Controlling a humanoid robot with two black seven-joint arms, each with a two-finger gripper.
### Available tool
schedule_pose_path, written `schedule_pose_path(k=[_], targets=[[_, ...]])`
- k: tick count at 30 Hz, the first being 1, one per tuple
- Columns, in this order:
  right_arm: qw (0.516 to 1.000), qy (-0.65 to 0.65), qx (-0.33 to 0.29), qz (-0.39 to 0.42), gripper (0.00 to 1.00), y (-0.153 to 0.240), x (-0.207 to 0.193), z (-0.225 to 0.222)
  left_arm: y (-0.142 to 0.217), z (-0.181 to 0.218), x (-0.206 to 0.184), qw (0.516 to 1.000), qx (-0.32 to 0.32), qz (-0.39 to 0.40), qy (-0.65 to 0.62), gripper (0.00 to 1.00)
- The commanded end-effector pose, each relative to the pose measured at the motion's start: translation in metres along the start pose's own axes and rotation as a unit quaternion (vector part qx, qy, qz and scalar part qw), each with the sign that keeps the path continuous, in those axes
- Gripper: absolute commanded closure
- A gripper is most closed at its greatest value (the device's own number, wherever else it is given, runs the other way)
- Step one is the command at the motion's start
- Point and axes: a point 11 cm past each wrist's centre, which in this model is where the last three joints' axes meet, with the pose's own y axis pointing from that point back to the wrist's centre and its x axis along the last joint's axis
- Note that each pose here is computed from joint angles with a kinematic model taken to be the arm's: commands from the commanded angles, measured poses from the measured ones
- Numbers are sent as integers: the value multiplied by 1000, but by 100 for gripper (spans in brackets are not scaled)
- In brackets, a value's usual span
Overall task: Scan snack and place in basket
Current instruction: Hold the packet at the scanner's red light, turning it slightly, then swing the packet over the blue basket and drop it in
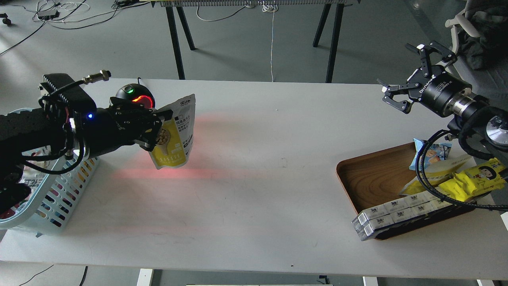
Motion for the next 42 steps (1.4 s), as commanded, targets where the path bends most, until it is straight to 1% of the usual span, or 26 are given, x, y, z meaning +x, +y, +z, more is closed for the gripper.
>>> schedule_pose_path(k=[1, 9, 15, 19, 25, 29, 31, 35, 38, 42], targets=[[1000, 0, 0, 1, 3, 0, 1, 0, 0, -1, 2, 1000, 1, -7, -2, 98], [1000, -1, -1, 0, 3, 0, 1, 1, -3, 0, 13, 1000, 2, -11, -16, 99], [1000, -1, 0, 0, 3, 0, 0, 1, -15, 12, 18, 1000, -12, 3, -22, 99], [1000, -1, 1, -1, 3, -1, -1, 0, -6, 3, 36, 999, -3, 21, -32, 98], [1000, 2, 2, -10, 3, -2, -7, -3, 38, -31, 61, 999, 30, 39, -12, 98], [1000, 1, 3, -11, 3, -3, -8, -3, 74, -55, 77, 996, 68, 49, 9, 98], [1000, 0, 2, -11, 3, -3, -7, -2, 93, -70, 82, 994, 97, 49, 14, 98], [1000, 0, 2, -11, 3, -3, -7, -2, 136, -107, 86, 984, 163, 50, 41, 98], [1000, 0, 2, -9, 3, -3, -6, -1, 163, -133, 84, 978, 190, 56, 60, 98], [1000, 0, 3, -10, 3, -2, -7, -2, 190, -165, 74, 969, 227, 64, 76, 98]])
